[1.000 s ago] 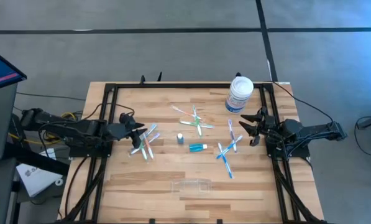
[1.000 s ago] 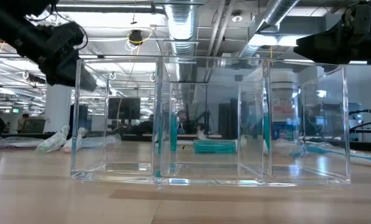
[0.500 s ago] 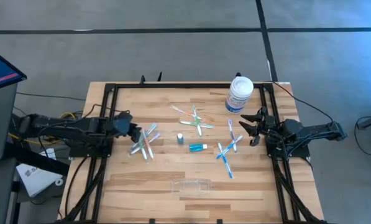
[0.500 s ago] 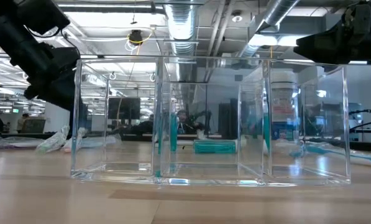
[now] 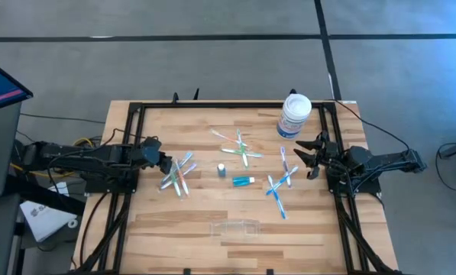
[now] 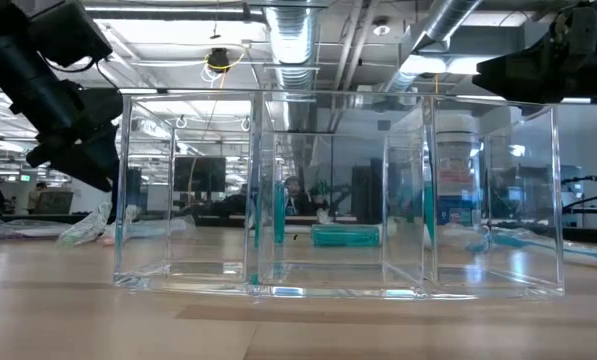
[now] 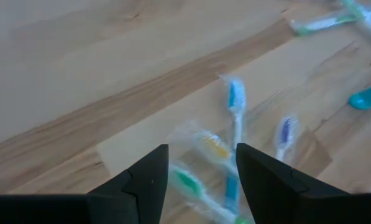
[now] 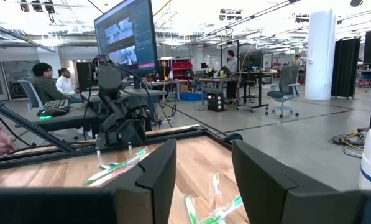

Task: Pick & Place toothbrushing station
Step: Put the green toothbrush into the transparent organizer

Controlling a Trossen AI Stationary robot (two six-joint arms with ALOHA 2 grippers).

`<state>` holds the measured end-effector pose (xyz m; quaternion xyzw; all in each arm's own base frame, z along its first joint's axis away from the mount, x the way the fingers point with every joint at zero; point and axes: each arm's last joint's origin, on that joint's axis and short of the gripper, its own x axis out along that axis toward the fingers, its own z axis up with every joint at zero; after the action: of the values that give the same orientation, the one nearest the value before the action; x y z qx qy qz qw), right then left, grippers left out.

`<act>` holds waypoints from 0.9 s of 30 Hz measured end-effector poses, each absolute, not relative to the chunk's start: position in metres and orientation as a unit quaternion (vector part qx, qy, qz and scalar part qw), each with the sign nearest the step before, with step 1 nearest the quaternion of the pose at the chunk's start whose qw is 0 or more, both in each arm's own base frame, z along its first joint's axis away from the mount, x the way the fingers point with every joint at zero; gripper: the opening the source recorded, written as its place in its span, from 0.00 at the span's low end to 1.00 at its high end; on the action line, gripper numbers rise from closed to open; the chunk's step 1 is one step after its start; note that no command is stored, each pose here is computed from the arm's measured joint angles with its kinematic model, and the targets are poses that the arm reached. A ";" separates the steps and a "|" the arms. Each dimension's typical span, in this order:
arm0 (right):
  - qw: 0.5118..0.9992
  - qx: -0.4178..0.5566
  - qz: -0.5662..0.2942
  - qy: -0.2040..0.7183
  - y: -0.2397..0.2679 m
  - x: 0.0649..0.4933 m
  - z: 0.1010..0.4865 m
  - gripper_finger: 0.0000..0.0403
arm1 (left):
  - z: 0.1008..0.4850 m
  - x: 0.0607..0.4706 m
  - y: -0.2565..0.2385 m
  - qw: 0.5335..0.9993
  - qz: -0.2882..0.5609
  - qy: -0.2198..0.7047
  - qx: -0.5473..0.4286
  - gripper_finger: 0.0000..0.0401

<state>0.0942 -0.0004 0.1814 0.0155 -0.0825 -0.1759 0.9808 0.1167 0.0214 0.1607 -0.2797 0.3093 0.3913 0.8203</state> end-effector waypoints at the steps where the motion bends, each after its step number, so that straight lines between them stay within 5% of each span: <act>1: 0.981 0.016 -0.176 -0.083 0.000 0.094 0.181 0.37 | 0.160 0.116 0.022 0.819 0.394 0.310 -0.280 0.47; 27: 0.981 0.015 -0.176 -0.082 0.000 0.094 0.181 0.37 | 0.143 0.109 0.031 0.786 0.427 0.311 -0.322 0.51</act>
<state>0.0942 -0.0004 0.1813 0.0155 -0.0824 -0.1758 0.9808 0.1093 0.0309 0.1435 -0.3221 0.3106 0.4273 0.7856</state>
